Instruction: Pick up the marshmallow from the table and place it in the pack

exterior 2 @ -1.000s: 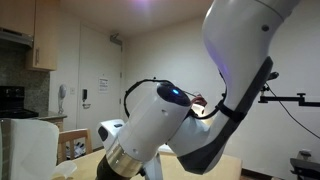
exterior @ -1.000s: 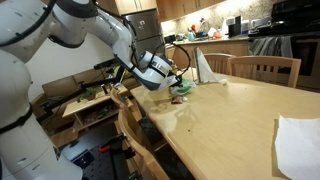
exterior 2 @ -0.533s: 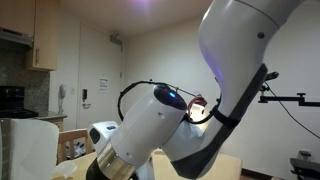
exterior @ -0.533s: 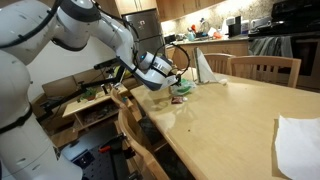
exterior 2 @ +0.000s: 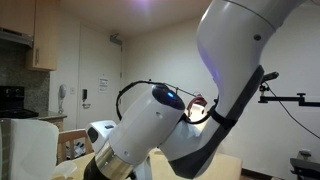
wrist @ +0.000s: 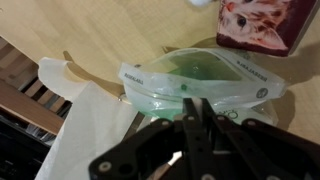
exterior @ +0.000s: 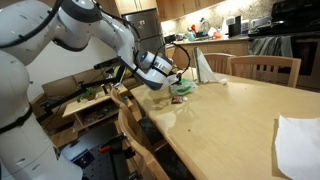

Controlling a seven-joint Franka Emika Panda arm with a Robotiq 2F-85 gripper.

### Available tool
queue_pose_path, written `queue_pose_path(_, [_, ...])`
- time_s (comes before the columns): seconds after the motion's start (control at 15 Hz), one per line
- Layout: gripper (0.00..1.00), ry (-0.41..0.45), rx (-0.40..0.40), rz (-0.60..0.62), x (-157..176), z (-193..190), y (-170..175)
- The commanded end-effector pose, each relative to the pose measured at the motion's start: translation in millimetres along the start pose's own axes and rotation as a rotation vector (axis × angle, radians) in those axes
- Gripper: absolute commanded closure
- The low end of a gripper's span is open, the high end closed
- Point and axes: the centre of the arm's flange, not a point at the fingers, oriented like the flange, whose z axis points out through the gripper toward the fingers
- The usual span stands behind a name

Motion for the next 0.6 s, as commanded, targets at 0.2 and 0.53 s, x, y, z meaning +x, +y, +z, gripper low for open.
queue_pose_path(0.2, [0.90,-0.083,-0.023,-0.076,-13,-42,-23])
queue_pose_path(0.53, [0.90,-0.114,0.017,-0.089,-28,-35,-32])
